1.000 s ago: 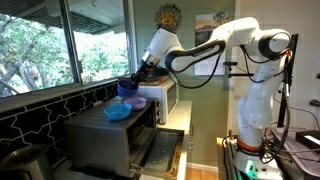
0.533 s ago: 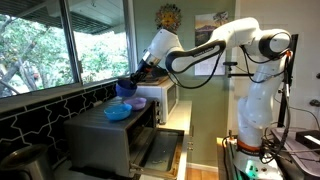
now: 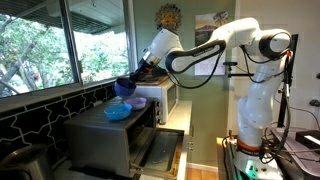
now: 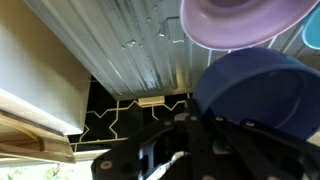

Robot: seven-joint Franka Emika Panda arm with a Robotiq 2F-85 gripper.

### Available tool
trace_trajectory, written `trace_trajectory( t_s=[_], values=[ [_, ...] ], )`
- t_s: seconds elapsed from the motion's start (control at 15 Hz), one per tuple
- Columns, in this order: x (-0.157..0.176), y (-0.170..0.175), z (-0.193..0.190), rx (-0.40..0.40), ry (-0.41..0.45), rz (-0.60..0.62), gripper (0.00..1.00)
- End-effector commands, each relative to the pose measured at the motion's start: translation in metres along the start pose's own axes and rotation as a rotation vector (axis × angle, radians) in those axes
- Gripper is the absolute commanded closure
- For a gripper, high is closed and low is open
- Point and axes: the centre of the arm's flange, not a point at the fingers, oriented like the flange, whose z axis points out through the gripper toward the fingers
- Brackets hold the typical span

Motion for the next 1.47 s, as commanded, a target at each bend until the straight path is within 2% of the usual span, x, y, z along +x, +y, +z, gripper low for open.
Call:
trace_trajectory(
  t_s=[0.0,1.4],
  values=[
    [-0.0087,0.0052,-0.0072,0.026,0.021,-0.008,0.99],
    [-0.0144,0.0003,-0.0058,0.03,0.104,-0.08,0.99]
  ],
)
